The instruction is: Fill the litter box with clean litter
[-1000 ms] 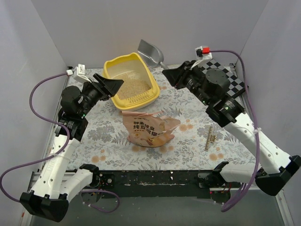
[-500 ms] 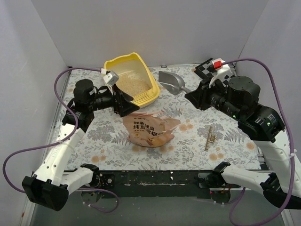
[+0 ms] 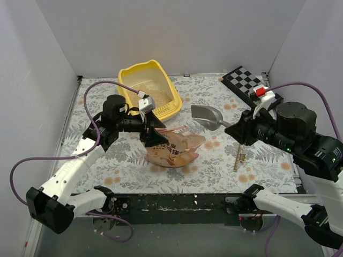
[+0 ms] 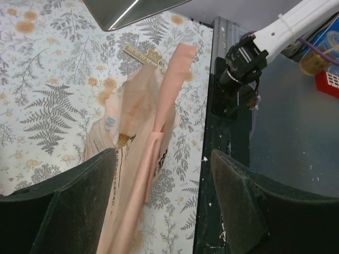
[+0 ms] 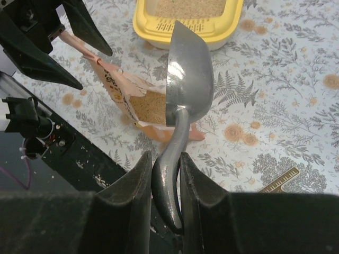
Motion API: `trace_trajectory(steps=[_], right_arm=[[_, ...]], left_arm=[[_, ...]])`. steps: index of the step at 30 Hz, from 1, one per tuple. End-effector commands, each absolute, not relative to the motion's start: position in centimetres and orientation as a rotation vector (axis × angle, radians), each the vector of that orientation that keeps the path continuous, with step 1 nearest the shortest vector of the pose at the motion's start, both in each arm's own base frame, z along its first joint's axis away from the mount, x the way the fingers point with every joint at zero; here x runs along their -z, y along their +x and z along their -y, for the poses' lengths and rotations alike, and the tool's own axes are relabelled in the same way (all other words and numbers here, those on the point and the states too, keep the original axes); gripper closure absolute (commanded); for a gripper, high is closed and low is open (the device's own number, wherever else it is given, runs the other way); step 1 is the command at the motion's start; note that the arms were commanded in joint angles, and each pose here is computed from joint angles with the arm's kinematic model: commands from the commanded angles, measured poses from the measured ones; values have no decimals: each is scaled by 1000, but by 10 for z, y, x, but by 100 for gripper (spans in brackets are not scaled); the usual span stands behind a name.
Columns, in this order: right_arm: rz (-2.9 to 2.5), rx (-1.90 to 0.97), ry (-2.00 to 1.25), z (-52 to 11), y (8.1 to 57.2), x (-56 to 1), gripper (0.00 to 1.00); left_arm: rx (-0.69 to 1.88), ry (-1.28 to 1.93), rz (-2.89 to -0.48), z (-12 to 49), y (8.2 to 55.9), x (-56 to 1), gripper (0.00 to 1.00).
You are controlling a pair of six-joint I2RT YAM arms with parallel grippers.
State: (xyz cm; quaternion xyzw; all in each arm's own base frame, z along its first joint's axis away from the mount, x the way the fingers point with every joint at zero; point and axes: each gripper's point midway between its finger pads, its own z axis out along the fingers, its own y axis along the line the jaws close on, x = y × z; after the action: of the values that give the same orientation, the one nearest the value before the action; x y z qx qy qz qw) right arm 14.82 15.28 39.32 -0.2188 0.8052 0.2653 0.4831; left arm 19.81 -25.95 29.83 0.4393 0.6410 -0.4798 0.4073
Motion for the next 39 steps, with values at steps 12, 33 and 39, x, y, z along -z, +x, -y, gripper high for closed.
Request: trace_trajectory(steps=[12, 33, 39], right_arm=[[-2008, -740, -676, -169, 132, -395, 99], [-2056, -723, -721, -170, 131, -385, 99], [-2037, -730, -718, -166, 126, -390, 99]], left_arm=[[795, 1108, -1791, 260, 224, -221, 79], [617, 1036, -1718, 245, 212, -242, 53], [516, 1033, -1696, 236, 224, -256, 43]])
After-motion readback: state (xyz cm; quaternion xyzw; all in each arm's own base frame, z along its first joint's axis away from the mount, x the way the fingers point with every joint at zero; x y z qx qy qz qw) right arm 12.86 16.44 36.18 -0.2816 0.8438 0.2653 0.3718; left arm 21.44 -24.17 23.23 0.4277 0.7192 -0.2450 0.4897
